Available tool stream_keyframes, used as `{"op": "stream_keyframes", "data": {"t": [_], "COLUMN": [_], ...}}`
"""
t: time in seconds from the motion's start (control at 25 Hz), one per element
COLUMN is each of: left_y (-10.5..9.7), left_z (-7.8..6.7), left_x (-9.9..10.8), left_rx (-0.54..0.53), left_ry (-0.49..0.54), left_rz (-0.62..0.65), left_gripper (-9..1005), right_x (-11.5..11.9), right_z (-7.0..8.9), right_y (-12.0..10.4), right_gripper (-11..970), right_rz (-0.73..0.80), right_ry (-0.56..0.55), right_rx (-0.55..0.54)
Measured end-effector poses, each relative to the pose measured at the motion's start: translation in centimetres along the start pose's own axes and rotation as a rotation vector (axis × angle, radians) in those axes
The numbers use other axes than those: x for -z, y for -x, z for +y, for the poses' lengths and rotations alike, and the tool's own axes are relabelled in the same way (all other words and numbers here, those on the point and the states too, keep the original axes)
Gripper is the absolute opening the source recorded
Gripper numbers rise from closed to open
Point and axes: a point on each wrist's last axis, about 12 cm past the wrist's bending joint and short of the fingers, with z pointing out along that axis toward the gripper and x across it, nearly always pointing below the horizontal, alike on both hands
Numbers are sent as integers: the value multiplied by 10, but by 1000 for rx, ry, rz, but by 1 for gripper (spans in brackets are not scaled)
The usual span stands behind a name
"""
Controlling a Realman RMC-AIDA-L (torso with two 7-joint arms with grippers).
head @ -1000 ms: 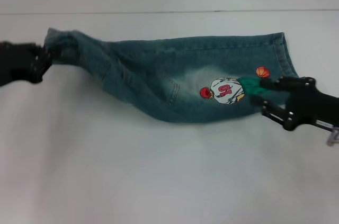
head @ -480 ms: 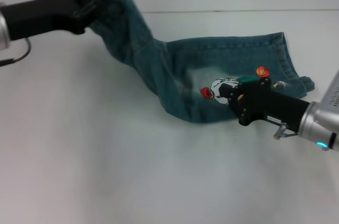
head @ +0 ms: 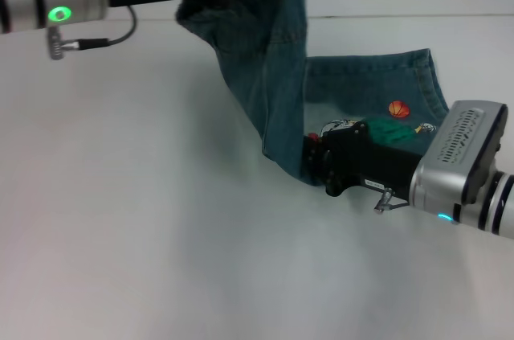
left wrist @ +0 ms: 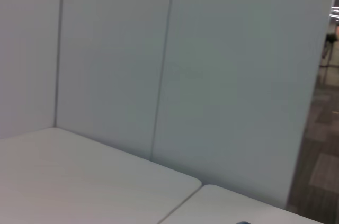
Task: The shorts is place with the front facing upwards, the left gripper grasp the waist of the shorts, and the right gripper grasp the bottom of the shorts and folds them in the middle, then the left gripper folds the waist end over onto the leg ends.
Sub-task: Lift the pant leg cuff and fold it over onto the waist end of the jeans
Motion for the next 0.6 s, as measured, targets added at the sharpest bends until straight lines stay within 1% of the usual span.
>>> {"op": "stream_keyframes", "data": {"t": [0.04, 0.2, 0.4, 0.52, 0.6], "left_y": [6, 12, 16, 15, 15], "left_z": [-5, -12, -19, -22, -24], "left_x": [-13, -32, -53, -66, -71], "left_rx": [-11, -24, -52, -77, -93], "left_ry": [-20, -33, -57, -59, -62], "left_rz": [11, 32, 58, 90, 110], "left_gripper": [78, 82, 87, 90, 93], "right_x": [-2, -5, -7, 2, 17], "right_z": [1, 2, 1, 0, -1], "right_y": [1, 3, 3, -2, -9], "right_gripper": [20, 20, 20, 20, 20], "right_rz": [1, 3, 14, 14, 4], "right_ry": [4, 18, 18, 14, 7], "right_rx": [1, 8, 16, 18, 28]}}
